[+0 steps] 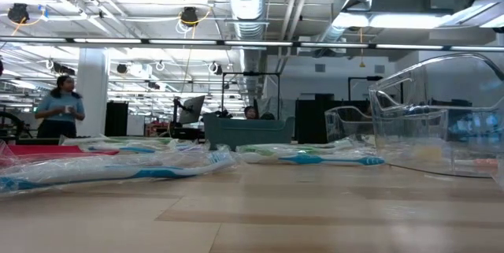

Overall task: Pick & Place Toothbrushes
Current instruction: Put the purple toothbrush into the top transparent bin

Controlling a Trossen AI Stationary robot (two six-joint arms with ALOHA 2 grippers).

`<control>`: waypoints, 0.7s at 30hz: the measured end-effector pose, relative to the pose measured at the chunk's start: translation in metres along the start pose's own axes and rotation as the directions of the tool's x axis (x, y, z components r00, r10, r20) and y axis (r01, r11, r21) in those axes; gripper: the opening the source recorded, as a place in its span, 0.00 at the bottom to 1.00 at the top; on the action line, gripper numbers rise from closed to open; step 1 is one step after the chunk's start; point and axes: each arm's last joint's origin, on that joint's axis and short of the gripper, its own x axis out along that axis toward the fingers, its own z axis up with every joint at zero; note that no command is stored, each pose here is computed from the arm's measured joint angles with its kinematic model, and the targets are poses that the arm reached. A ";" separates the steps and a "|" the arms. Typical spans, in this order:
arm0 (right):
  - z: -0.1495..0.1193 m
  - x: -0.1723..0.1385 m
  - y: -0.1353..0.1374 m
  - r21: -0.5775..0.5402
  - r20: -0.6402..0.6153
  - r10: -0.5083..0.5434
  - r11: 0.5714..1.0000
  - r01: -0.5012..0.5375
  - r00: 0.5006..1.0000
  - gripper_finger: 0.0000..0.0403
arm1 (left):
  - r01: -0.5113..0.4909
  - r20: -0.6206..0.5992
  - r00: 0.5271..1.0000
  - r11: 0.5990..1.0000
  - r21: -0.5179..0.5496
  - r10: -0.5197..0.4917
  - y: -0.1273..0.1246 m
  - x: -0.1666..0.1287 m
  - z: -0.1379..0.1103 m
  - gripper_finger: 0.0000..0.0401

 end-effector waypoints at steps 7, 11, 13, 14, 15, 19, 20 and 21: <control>-0.014 -0.005 -0.026 -0.057 -0.054 -0.028 0.998 0.025 0.998 0.41 | -0.123 -0.053 0.991 0.992 0.018 0.123 0.029 0.000 -0.010 0.03; -0.020 -0.008 -0.037 -0.107 -0.081 -0.052 0.993 0.043 0.995 0.42 | -0.186 -0.080 0.979 0.982 0.035 0.188 0.045 -0.001 -0.016 0.03; -0.023 -0.008 -0.038 -0.147 -0.094 -0.031 0.989 0.017 0.995 0.42 | -0.197 -0.108 0.974 0.979 0.048 0.201 0.052 0.000 -0.023 0.03; -0.023 -0.009 -0.038 -0.162 -0.093 -0.019 0.987 0.004 0.995 0.43 | -0.208 -0.120 0.970 0.977 0.053 0.213 0.057 0.001 -0.025 0.03; -0.023 -0.009 -0.038 -0.173 -0.088 -0.007 0.985 -0.008 0.996 0.42 | -0.210 -0.128 0.968 0.976 0.052 0.215 0.061 0.002 -0.027 0.03; -0.024 -0.009 -0.040 -0.179 -0.086 -0.006 0.984 -0.010 0.996 0.42 | -0.200 -0.155 0.967 0.979 0.035 0.203 0.078 0.008 -0.032 0.03; -0.025 -0.010 -0.041 -0.178 -0.087 -0.009 0.984 -0.007 0.996 0.42 | -0.192 -0.165 0.967 0.981 0.028 0.194 0.081 0.010 -0.034 0.03; -0.025 -0.010 -0.043 -0.176 -0.089 -0.015 0.984 -0.001 0.996 0.42 | -0.191 -0.174 0.966 0.981 0.024 0.192 0.084 0.013 -0.036 0.03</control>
